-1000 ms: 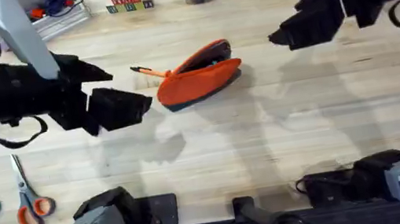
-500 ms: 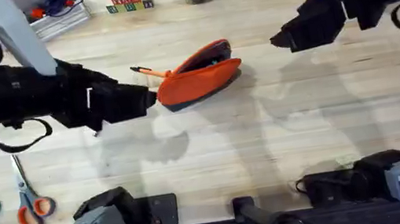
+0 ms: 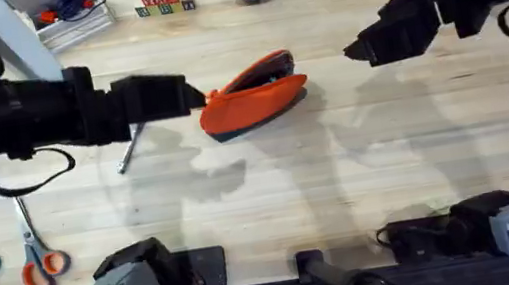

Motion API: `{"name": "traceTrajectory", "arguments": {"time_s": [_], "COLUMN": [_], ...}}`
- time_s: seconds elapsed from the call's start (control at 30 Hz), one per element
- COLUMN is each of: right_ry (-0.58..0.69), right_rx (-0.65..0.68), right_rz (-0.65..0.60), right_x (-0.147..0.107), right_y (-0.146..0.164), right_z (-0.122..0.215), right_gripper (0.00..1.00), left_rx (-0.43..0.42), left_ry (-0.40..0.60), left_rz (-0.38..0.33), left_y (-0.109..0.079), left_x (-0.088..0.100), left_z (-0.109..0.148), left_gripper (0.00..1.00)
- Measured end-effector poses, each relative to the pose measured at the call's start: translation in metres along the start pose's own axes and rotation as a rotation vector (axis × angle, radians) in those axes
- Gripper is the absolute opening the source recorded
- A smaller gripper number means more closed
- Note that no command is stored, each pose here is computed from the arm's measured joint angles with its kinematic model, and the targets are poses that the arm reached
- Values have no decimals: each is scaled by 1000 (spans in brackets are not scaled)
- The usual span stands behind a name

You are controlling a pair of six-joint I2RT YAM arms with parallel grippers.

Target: Unzip the bag, pick up the pens from the table one at a time and place them inside, then zip the bag closed.

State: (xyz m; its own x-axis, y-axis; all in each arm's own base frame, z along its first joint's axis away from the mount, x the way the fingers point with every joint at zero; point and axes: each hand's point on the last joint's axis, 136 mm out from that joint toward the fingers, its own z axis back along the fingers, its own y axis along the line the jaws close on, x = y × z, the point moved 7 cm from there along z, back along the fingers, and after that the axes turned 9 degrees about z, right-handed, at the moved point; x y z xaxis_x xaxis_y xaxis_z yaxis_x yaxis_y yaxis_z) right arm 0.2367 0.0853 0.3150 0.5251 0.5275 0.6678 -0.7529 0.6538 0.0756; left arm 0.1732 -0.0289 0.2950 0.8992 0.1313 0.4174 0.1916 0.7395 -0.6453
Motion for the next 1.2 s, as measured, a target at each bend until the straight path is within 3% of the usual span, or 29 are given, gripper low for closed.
{"name": "traceTrajectory", "arguments": {"time_s": [0.1, 0.37, 0.53, 0.87, 1.03, 1.2], "right_ry": [0, 0, -5, -4, -2, -2], "right_rx": [0, 0, -3, -2, -1, -1], "right_rz": [0, -3, 0, -1, -1, -2], "right_x": [0, 0, 1, 1, 0, 0], "right_y": [0, 0, -1, 0, 0, 0], "right_z": [0, 0, 0, 0, 0, 0], "right_gripper": [996, 997, 997, 997, 996, 997], "left_rx": [26, 264, 371, 552, 606, 598], "left_ry": [-24, -104, -149, -27, -21, -87], "left_rz": [71, 414, 556, 695, 727, 766], "left_y": [3, 29, 40, 53, 58, 67], "left_x": [5, 13, 14, 22, 43, 72], "left_z": [0, 4, 7, -31, -54, -75], "left_gripper": [995, 997, 999, 998, 997, 998]}}
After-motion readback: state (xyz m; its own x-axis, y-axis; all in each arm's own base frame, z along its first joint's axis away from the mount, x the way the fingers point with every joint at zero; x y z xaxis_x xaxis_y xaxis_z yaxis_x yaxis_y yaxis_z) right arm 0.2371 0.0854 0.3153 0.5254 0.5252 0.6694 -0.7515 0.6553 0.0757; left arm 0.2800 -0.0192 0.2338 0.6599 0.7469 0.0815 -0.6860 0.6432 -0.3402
